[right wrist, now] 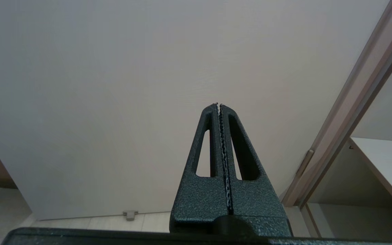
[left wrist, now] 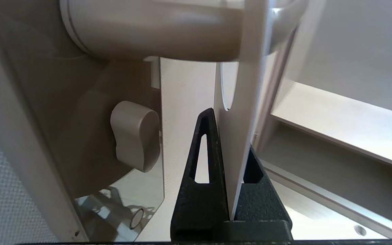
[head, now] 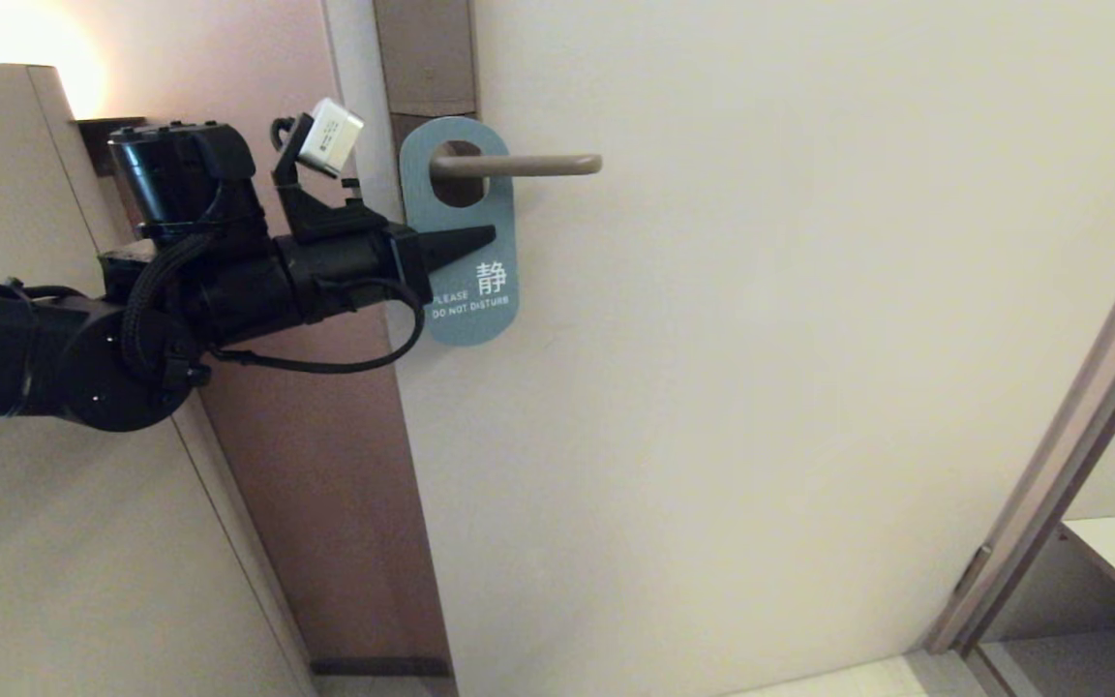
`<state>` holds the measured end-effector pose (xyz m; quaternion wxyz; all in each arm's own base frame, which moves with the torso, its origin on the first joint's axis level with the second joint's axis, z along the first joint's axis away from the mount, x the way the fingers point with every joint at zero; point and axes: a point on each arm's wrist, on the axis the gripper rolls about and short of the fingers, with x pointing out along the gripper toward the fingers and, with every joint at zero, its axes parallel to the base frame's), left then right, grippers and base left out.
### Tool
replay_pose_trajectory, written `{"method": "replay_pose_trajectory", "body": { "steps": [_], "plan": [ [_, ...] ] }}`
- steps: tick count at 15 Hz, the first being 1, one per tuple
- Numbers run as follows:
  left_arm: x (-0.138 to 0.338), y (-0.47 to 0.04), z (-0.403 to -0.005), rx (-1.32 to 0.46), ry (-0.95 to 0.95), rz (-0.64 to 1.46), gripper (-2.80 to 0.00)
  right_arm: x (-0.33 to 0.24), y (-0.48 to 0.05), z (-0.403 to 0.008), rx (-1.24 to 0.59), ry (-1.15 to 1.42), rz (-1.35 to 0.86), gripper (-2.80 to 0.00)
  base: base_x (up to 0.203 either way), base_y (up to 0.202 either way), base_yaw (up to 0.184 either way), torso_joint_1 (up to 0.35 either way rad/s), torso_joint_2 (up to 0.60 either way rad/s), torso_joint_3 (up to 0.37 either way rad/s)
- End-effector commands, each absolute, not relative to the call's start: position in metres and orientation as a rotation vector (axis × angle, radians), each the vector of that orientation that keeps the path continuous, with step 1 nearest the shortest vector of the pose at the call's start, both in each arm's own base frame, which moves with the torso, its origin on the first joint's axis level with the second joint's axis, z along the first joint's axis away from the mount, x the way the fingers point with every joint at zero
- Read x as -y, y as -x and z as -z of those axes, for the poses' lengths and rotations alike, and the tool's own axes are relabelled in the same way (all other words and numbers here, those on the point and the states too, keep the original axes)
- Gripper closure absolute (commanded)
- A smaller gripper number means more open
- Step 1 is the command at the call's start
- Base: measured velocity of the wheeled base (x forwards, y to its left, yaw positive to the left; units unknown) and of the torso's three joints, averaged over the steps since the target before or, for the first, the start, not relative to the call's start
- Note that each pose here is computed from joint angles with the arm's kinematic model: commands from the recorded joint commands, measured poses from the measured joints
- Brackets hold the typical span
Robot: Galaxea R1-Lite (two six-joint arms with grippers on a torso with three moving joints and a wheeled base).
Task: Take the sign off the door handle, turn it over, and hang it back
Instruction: Take down the sign
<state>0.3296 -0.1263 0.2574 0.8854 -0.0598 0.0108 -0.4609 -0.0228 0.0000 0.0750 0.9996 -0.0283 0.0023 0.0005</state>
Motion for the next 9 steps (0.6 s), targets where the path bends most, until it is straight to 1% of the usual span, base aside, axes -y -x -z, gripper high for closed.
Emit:
{"method": "replay_pose_trajectory", "body": {
  "steps": [1, 5, 9],
  "plan": [
    [0.1296, -0.3278, -0.2586, -0.014, 0.119, 0.95, 0.0, 0.0, 0.0228, -0.075, -0.005, 0.057, 0.0, 0.0, 0.0, 0.0, 0.0, 0.0, 0.0, 0.0],
    [0.129, -0.3288, -0.2545, -0.023, 0.056, 0.859, 0.0, 0.0, 0.0228, -0.075, -0.005, 0.057, -0.002, 0.0, 0.0, 0.0, 0.0, 0.0, 0.0, 0.0],
    [0.1374, -0.3264, -0.2551, -0.015, 0.05, 0.759, 0.0, 0.0, 0.0228, -0.075, -0.005, 0.057, 0.0, 0.0, 0.0, 0.0, 0.0, 0.0, 0.0, 0.0]
  ]
}}
